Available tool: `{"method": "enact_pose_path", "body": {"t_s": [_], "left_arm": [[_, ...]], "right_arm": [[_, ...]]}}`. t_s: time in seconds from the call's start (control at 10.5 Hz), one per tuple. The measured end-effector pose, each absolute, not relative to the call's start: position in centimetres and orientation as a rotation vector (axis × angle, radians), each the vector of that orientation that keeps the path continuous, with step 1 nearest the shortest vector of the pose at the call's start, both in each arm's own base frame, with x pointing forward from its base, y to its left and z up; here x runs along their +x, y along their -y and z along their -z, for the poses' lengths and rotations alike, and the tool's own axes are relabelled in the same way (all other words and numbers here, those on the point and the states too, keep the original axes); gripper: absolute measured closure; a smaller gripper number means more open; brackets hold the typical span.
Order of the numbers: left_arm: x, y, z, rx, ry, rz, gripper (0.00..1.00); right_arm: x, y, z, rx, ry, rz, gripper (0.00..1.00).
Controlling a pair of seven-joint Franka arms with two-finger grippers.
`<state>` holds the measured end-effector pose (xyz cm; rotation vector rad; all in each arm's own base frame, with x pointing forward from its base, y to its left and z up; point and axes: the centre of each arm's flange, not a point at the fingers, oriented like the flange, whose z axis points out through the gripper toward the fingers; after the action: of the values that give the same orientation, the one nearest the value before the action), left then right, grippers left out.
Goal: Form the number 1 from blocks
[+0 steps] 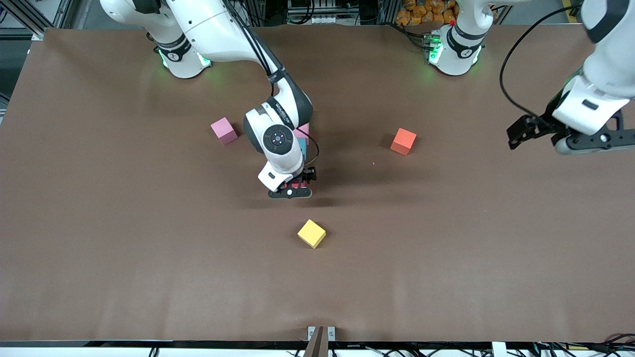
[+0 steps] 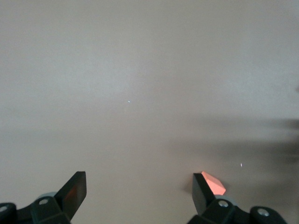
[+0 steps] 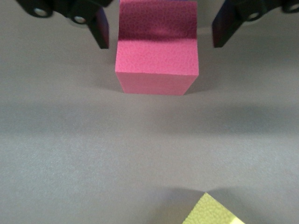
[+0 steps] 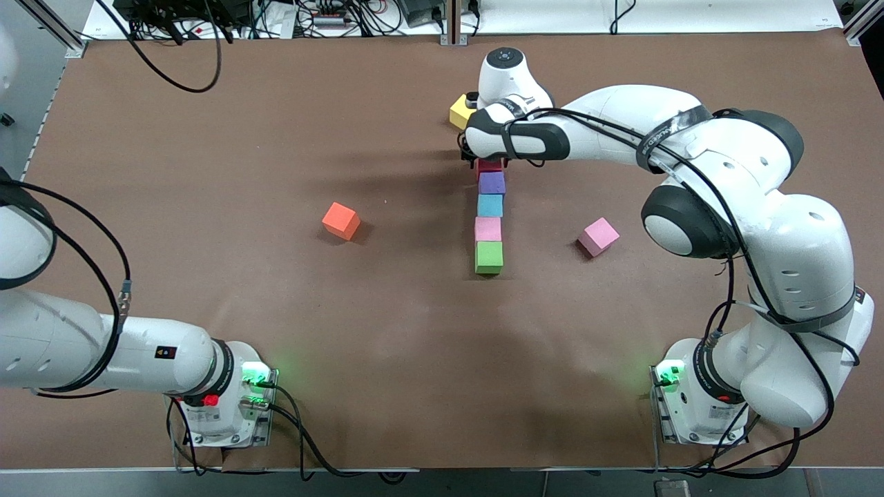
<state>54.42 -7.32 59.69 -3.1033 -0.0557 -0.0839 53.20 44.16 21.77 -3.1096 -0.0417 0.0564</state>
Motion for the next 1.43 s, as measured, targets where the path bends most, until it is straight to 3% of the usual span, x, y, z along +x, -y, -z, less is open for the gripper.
{"method": "enact_pose_path", "body": {"t_s": [0.29, 0.76, 1.14, 1.43], "left_arm": [[53.2, 7.9, -63.6, -3.099, -0.021, 0.036, 0.00], [53.0, 9.6, -64.5, -3.106, -0.065, 0.060, 0.00], [53.1, 8.5, -66.5, -3.118, -0.033, 0.120, 0.00], [53.4, 6.3, -66.7, -3.118, 0.029, 0.126, 0.00]], "right_arm": [[54.9, -42.5, -25.8, -3.115, 0.013, -0.064, 0.00], [57.9, -32.6, -36.5, -3.166, 0.358, -0.253, 0.00], [59.7, -19.1, -51.0, -3.153, 0.164, -0.059, 0.00], [59.1, -5.8, -57.5, -3.123, -0.146, -0.012, 0.00]]}}
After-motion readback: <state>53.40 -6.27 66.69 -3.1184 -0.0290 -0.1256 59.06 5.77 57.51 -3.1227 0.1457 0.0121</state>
